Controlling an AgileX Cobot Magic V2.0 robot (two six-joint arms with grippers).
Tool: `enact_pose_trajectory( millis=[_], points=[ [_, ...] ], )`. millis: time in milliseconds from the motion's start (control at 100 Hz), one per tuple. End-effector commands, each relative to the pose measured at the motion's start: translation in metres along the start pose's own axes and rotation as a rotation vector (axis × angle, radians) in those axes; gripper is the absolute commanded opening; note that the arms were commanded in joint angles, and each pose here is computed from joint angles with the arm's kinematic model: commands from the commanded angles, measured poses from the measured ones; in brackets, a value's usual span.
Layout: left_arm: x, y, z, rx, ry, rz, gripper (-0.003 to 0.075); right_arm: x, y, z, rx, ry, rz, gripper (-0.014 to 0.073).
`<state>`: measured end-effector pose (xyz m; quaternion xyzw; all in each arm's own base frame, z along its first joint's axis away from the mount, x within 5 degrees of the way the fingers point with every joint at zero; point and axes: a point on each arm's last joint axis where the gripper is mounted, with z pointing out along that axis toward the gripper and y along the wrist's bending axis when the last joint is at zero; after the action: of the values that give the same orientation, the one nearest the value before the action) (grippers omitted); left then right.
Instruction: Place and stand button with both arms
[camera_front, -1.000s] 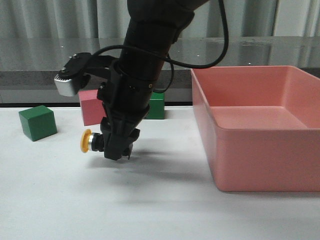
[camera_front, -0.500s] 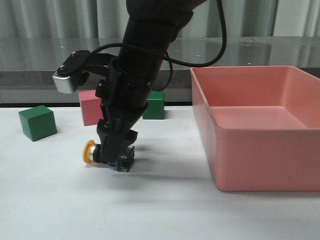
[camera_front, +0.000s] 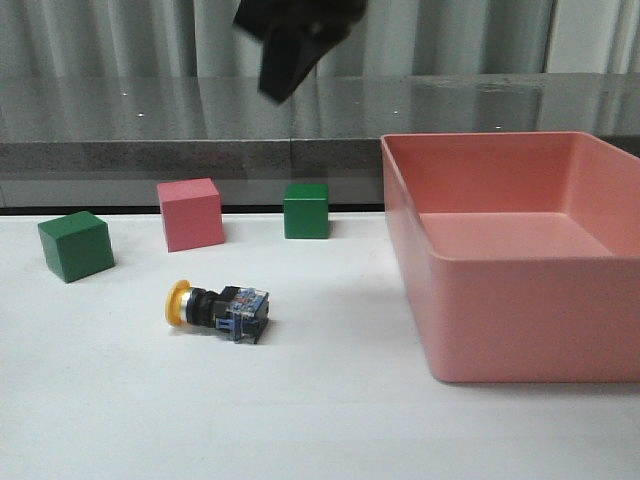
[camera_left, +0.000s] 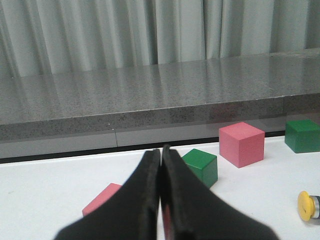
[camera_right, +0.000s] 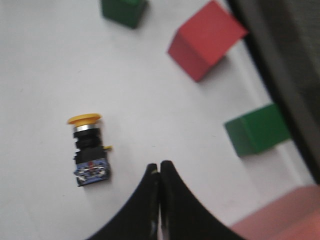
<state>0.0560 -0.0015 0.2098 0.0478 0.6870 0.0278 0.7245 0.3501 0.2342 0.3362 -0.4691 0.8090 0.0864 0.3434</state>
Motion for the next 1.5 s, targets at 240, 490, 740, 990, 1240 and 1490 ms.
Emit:
enact_pose_trajectory(
  millis=[240,490,740,990,1240,1490],
  points=[
    [0.006,-0.002,-0.001,0.005,-0.063,-0.017,-0.0020,0.056,-0.044,-0.171,0.366,-0.306,0.329,-0.0076],
    [0.006,-0.002,-0.001,0.005,-0.063,-0.017,-0.0020,0.153,0.007,-0.215,0.574,-0.450,0.490,-0.0076],
    [0.006,-0.002,-0.001,0.005,-0.063,-0.017,-0.0020,0.232,0.085,-0.223,0.688,-0.608,0.462,-0.0076],
    [0.006,-0.002,-0.001,0.005,-0.063,-0.017,-0.0020,0.282,0.129,-0.210,0.727,-0.700,0.428,-0.0076],
    [-0.001,-0.001,-0.002,0.005,-0.141,-0.047,-0.0020,0.283,0.131,-0.211,0.732,-0.711,0.424,-0.0076],
    [-0.072,0.007,-0.002,0.011,-0.042,-0.187,-0.0020,0.283,0.131,-0.211,0.733,-0.713,0.423,-0.0076]
  ],
)
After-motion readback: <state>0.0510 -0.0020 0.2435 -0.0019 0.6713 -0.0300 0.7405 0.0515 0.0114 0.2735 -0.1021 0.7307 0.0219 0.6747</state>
